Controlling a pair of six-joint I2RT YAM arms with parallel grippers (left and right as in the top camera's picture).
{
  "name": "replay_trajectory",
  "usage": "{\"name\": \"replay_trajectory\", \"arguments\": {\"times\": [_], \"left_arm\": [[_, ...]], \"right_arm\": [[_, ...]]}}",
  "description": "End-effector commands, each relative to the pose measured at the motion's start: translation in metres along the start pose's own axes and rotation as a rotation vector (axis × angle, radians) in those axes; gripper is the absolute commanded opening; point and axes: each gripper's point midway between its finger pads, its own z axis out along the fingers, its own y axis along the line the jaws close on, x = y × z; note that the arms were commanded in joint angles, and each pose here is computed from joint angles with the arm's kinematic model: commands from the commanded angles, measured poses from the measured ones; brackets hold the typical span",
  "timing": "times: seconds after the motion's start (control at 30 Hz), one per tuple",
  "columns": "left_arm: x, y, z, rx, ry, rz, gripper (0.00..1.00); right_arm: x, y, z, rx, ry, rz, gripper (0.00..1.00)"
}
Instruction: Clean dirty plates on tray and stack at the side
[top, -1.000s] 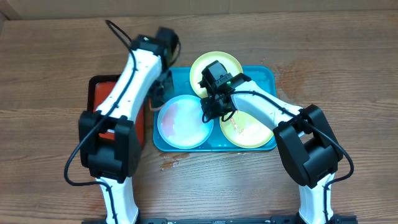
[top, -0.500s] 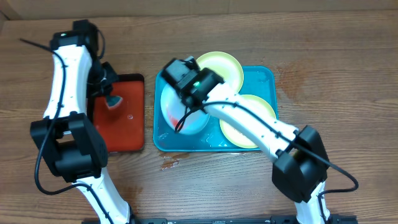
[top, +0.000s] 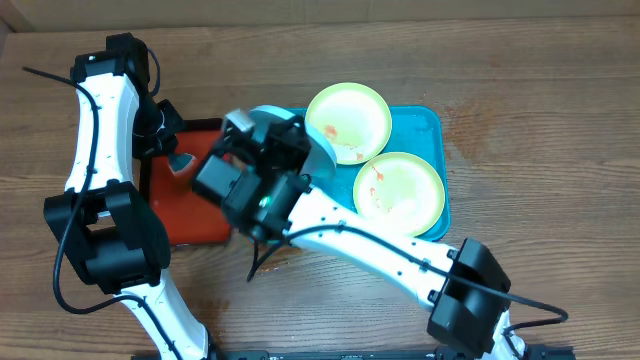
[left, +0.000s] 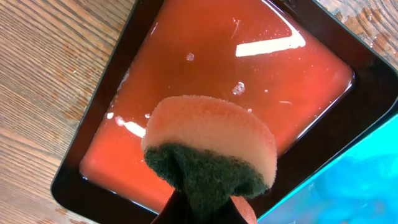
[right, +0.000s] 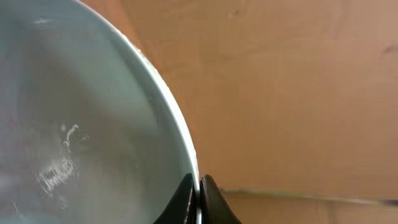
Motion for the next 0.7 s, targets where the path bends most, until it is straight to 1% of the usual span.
{"name": "replay_trajectory", "arguments": {"times": [0.0, 0.1, 0.2, 0.23, 0.27, 0.33, 0.37, 0.4, 0.43, 0.5, 0.57, 0.63, 0.67], "left_arm": [[-0.001, -0.005, -0.004, 0.015, -0.01, -0.002, 0.04], [-0.001, -0.005, -0.004, 0.015, -0.01, -0.002, 0.04], [-0.001, -0.005, -0.004, 0.015, -0.01, -0.002, 0.04], [-0.001, -0.005, -0.004, 0.015, -0.01, -0.002, 0.04], [-0.001, -0.005, -0.004, 0.014, -0.009, -0.002, 0.04], [-0.001, -0.005, -0.004, 0.014, -0.009, -0.002, 0.04], [0.0, -0.005, -0.004, 0.015, -0.009, -0.002, 0.05], [-0.001, -0.005, -0.004, 0.015, -0.01, -0.002, 0.04], [-0.001, -0.006, -0.004, 0.016, -0.012, -0.002, 0.04], [-0.002, -0.006, -0.004, 0.017, -0.014, -0.002, 0.04], [-0.002, -0.006, -0.004, 0.018, -0.016, -0.002, 0.04], [-0.003, -0.006, -0.004, 0.019, -0.018, -0.002, 0.04], [-0.003, -0.007, -0.004, 0.02, -0.019, -0.002, 0.04]], "right_arm": [[0.0, -0.044, -0.011, 0.123, 0.01, -0.023, 0.04], [0.0, -0.045, -0.011, 0.127, 0.011, -0.013, 0.04], [0.001, -0.039, -0.005, 0.089, 0.006, 0.063, 0.04], [0.002, -0.027, -0.001, 0.017, 0.001, 0.092, 0.04], [0.005, -0.009, 0.003, -0.092, -0.002, 0.085, 0.04], [0.012, 0.034, 0.006, -0.365, -0.005, 0.031, 0.04], [0.015, 0.045, 0.009, -0.449, 0.002, 0.032, 0.04], [0.019, 0.047, 0.014, -0.482, 0.015, 0.042, 0.04], [0.023, 0.043, 0.02, -0.47, 0.038, 0.069, 0.04], [0.03, 0.016, 0.028, -0.374, 0.073, 0.163, 0.04], [0.03, -0.011, 0.029, -0.296, 0.067, 0.276, 0.04], [0.022, -0.021, 0.021, -0.33, 0.024, 0.336, 0.04], [0.018, -0.018, 0.017, -0.381, 0.004, 0.35, 0.04]]}}
